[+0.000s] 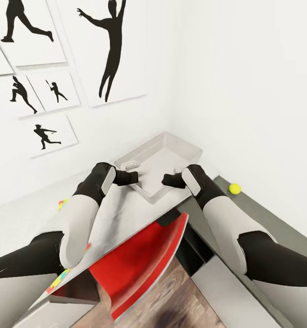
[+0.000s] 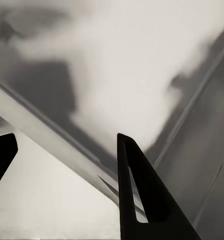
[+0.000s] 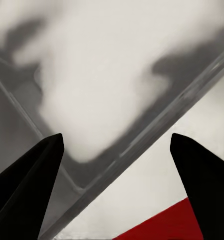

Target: Put all the toys in the child's room - the three board games (two on the bed and one on the table), the two jigsaw puzzles on the table, and the tennis ball on the table - inside the toy box on the table in the child's room.

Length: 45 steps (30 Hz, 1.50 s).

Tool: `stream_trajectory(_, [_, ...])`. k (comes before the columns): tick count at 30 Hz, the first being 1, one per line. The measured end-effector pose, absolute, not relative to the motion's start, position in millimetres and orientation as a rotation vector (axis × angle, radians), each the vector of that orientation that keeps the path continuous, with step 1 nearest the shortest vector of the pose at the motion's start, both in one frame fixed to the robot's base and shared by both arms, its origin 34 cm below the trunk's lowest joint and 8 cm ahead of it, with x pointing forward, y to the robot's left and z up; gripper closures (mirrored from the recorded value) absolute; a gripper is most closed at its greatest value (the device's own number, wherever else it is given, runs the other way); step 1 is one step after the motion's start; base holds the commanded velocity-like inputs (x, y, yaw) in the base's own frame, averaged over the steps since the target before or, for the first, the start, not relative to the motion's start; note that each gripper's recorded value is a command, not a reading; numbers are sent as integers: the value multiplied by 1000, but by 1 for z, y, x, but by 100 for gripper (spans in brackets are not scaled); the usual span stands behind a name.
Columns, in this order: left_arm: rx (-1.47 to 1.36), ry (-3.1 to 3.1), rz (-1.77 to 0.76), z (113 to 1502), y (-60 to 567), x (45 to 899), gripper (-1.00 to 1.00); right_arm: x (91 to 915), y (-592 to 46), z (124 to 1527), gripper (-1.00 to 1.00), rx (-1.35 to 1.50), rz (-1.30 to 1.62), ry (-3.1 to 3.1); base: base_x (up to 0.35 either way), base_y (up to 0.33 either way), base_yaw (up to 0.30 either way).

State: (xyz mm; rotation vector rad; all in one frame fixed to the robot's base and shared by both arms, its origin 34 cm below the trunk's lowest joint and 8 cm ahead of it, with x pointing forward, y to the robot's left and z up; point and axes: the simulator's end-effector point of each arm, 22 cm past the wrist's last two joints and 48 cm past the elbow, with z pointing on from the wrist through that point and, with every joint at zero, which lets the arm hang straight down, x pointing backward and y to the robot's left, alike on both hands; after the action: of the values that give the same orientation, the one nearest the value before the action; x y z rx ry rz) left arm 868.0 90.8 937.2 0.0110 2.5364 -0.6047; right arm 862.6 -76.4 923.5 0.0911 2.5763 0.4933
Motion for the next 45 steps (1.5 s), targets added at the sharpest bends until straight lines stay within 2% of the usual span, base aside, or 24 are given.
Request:
stream_trajectory(14, [9,2536,-606,938,91,868,100,862,-76,924,100,90,492,2576,-241,172,0])
stream_trajectory(31, [9,2536,-606,938,91,868,100,862,-76,924,100,91,493,2575,-65,180,0])
stream_trajectory(45, [10,2536,-605,938,91,868,100,862,-76,924,100,92,494,2575,62,-40,0])
